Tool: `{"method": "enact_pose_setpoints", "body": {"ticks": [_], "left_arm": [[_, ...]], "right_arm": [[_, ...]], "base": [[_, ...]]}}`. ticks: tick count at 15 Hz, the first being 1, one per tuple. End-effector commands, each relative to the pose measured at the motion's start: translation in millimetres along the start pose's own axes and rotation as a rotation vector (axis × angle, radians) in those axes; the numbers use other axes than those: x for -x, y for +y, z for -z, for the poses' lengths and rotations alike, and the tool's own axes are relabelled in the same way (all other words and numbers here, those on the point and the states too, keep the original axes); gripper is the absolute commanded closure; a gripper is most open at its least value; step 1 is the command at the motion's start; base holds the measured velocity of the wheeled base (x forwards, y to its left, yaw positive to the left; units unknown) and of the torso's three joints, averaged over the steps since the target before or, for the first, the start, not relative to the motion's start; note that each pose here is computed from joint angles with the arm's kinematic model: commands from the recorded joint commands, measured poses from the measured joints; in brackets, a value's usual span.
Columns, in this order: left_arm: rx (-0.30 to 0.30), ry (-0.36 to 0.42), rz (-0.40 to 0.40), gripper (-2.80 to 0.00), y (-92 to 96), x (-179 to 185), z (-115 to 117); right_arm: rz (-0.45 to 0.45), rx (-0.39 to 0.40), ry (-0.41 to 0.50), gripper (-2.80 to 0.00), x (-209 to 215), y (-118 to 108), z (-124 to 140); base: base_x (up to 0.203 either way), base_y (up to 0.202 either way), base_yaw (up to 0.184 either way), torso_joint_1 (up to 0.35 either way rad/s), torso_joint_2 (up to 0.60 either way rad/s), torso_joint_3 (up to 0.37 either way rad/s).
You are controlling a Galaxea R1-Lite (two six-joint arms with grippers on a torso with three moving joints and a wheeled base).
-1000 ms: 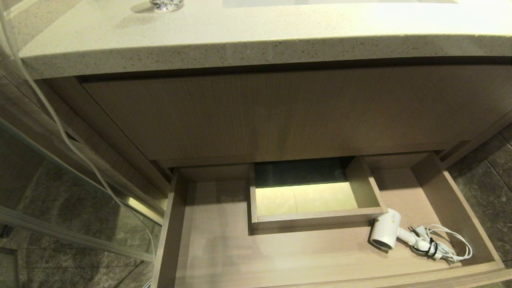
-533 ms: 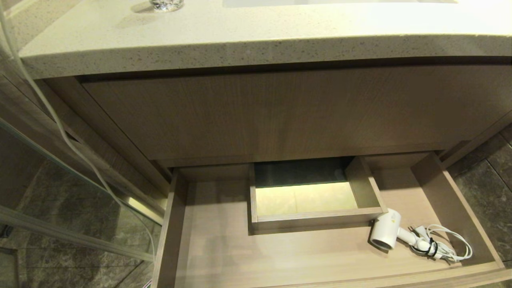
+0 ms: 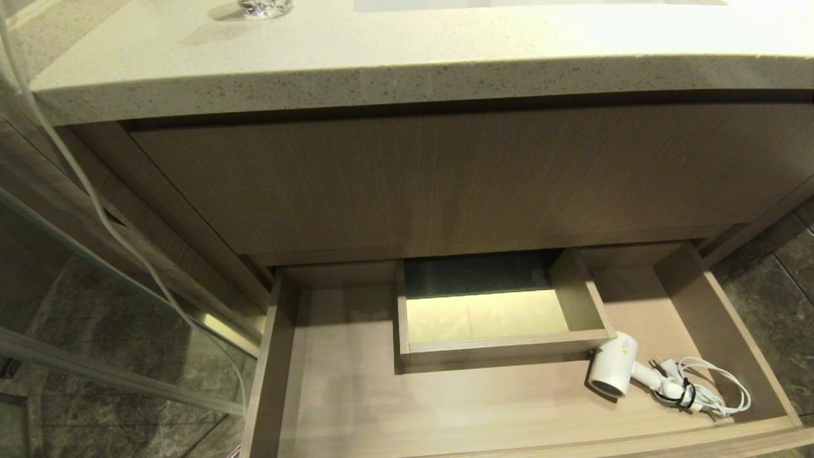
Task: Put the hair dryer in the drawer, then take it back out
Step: Close the drawer
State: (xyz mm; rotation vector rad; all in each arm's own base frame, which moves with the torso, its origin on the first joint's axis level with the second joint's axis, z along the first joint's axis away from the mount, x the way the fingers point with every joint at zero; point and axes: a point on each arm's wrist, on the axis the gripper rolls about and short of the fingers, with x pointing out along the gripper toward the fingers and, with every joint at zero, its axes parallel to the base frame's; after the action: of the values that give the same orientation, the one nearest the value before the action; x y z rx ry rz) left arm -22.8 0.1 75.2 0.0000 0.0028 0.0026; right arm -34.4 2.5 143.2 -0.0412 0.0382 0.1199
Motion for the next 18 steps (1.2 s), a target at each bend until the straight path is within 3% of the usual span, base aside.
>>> {"method": "enact_pose_setpoints", "body": {"ticks": [1,6,9,11,13,14,16,18], "left_arm": [[0.000,-0.001,0.000,0.00,0.0,0.0,-0.1],[0.000,-0.001,-0.002,0.00,0.0,0.0,-0.1],[0.000,0.000,0.000,0.00,0.0,0.0,0.0],[0.000,0.000,0.000,0.00,0.0,0.0,0.0],[0.000,0.000,0.000,0.00,0.0,0.0,0.0],[0.000,0.000,0.000,0.00,0.0,0.0,0.0],[0.000,0.000,-0.001,0.00,0.0,0.0,0.0],[0.000,-0.001,0.000,0.00,0.0,0.0,-0.1]], "right_arm": [[-0.001,-0.015,0.134,0.00,-3.8,-2.0,-26.9],[0.057,-0.027,0.411,0.00,-47.6,-10.5,-70.1],[0.084,-0.028,0.585,0.00,-80.5,-17.6,-125.0],[0.095,-0.022,0.719,0.00,-90.4,-20.6,-138.8],[0.152,0.070,0.770,0.00,-85.1,-23.5,-161.7],[0.215,0.149,0.843,0.00,-84.0,-25.8,-162.4],[0.251,0.206,0.905,0.00,-79.7,-26.8,-161.3],[0.410,0.355,1.157,0.00,-50.7,-27.2,-155.6]], "base": [[0.000,0.000,0.000,0.000,0.00,0.000],[0.000,0.000,0.000,0.000,0.00,0.000],[0.000,0.000,0.000,0.000,0.00,0.000],[0.000,0.000,0.000,0.000,0.00,0.000],[0.000,0.000,0.000,0.000,0.00,0.000],[0.000,0.000,0.000,0.000,0.00,0.000],[0.000,0.000,0.000,0.000,0.00,0.000],[0.000,0.000,0.000,0.000,0.00,0.000]]}}
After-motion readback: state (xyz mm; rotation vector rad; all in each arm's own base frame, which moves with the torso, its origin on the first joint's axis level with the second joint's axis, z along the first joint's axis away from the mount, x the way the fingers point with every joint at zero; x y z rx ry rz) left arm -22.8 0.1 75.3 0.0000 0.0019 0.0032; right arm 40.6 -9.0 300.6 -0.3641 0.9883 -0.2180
